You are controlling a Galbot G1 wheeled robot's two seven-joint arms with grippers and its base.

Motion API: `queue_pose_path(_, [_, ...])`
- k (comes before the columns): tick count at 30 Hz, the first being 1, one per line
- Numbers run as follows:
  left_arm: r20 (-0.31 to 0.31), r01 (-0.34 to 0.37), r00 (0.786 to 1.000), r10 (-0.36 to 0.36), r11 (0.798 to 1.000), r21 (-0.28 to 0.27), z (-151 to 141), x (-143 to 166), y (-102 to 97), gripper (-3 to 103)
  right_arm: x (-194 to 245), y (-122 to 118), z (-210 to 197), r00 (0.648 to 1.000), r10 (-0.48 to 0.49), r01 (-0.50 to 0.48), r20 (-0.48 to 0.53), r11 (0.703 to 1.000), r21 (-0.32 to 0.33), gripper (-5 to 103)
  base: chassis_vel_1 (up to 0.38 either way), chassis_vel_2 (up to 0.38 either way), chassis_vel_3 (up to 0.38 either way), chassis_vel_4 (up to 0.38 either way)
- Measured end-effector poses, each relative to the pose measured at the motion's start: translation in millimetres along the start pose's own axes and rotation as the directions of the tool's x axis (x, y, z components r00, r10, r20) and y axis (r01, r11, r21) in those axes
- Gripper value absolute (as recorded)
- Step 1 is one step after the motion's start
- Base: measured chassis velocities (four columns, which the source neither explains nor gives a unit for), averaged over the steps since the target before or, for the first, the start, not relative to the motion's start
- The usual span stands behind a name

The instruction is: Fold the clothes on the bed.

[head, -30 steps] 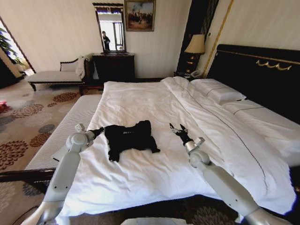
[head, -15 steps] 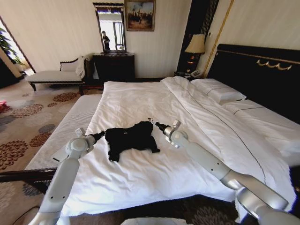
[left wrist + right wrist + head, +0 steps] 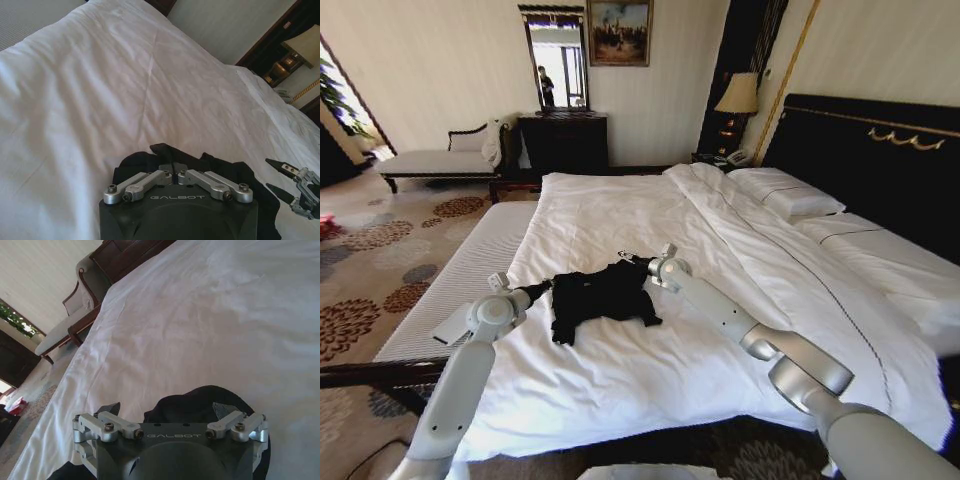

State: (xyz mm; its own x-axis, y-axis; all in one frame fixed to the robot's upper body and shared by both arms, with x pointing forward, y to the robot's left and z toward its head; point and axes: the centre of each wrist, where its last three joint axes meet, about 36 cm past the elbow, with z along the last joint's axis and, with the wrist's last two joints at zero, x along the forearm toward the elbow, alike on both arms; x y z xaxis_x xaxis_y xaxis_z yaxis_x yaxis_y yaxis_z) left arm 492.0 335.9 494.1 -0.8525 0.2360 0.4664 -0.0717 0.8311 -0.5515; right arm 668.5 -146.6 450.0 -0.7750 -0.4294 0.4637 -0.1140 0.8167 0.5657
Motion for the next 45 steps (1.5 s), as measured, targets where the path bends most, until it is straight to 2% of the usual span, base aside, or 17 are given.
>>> queue_pose_path(2, [0.003, -0.003, 1.000, 0.003, 1.000, -0.002, 0, 3, -0.6, 0, 0, -1, -2, 0.999, 0.016, -0.018, 0.037, 0.999, 0.037, 100, 0.000, 0.000, 0.000, 0.000])
queue_pose_path(5, [0.005, -0.006, 1.000, 0.006, 1.000, -0.004, 0, 4, -1.5, 0, 2, 0, -8, 0.998, 0.017, -0.020, 0.063, 0.999, 0.047, 100, 0.000, 0.000, 0.000, 0.000])
queue_pose_path(10, [0.004, -0.012, 1.000, 0.012, 1.000, -0.010, 3, 8, -3.9, 0, 3, -4, -28, 0.993, 0.074, -0.080, 0.088, 0.994, 0.067, 100, 0.000, 0.000, 0.000, 0.000])
queue_pose_path(12, [0.004, -0.018, 1.000, 0.018, 1.000, -0.015, 5, 10, -6.0, 0, -2, -17, -35, 0.990, 0.126, -0.130, 0.057, 0.989, 0.065, 100, 0.000, 0.000, 0.000, 0.000])
queue_pose_path(20, [0.013, -0.029, 0.999, 0.030, 0.999, -0.024, 4, 15, -11.0, 0, -18, -45, -16, 0.980, 0.194, -0.190, -0.050, 0.979, 0.080, 100, 0.000, 0.000, 0.000, 0.000])
queue_pose_path(29, [0.021, -0.031, 0.999, 0.031, 0.999, -0.030, 1, 19, -11.7, 0, -24, -56, -10, 0.979, 0.198, -0.194, -0.043, 0.977, 0.084, 102, 0.000, 0.000, 0.000, 0.000])
queue_pose_path(30, [0.020, -0.030, 0.999, 0.030, 0.999, -0.029, 1, 19, -11.3, 0, -24, -56, -11, 0.984, 0.177, -0.174, -0.037, 0.982, 0.080, 93, 0.000, 0.000, 0.000, 0.000])
queue_pose_path(31, [0.020, -0.029, 0.999, 0.029, 0.999, -0.029, 1, 18, -11.0, 0, -23, -57, -11, 0.986, 0.164, -0.161, -0.034, 0.984, 0.079, 93, 0.000, 0.000, 0.000, 0.000])
queue_pose_path(33, [0.019, -0.027, 0.999, 0.028, 0.999, -0.028, 2, 18, -10.8, 0, -23, -57, -11, 0.990, 0.136, -0.134, -0.027, 0.988, 0.077, 82, 0.000, 0.000, 0.000, 0.000])
queue_pose_path(35, [0.019, -0.027, 0.999, 0.028, 0.999, -0.028, 2, 17, -10.9, 0, -22, -56, -11, 0.992, 0.122, -0.120, -0.024, 0.990, 0.075, 82, 0.000, 0.000, 0.000, 0.000])
queue_pose_path(39, [0.017, -0.021, 1.000, 0.022, 0.999, -0.028, 2, 15, -10.3, 0, -21, -54, -10, 0.995, 0.093, -0.091, -0.026, 0.993, 0.073, 60, 0.000, 0.000, 0.000, 0.000])
queue_pose_path(41, [0.017, -0.020, 1.000, 0.021, 0.999, -0.029, 3, 14, -10.1, 0, -21, -54, -10, 0.996, 0.090, -0.088, -0.027, 0.993, 0.074, 60, 0.000, 0.000, 0.000, 0.000])
queue_pose_path(42, [0.016, -0.019, 1.000, 0.020, 0.999, -0.028, 3, 14, -9.9, 0, -21, -53, -9, 0.996, 0.085, -0.083, -0.029, 0.994, 0.075, 49, 0.000, 0.000, 0.000, 0.000])
queue_pose_path(44, [0.016, -0.018, 1.000, 0.019, 0.999, -0.028, 3, 14, -9.7, 0, -20, -53, -8, 0.996, 0.083, -0.080, -0.030, 0.994, 0.077, 49, 0.000, 0.000, 0.000, 0.000])
queue_pose_path(45, [0.015, -0.016, 1.000, 0.017, 0.999, -0.028, 3, 13, -9.2, 0, -20, -53, -7, 0.996, 0.078, -0.075, -0.033, 0.994, 0.079, 44, 0.000, 0.000, 0.000, 0.000])
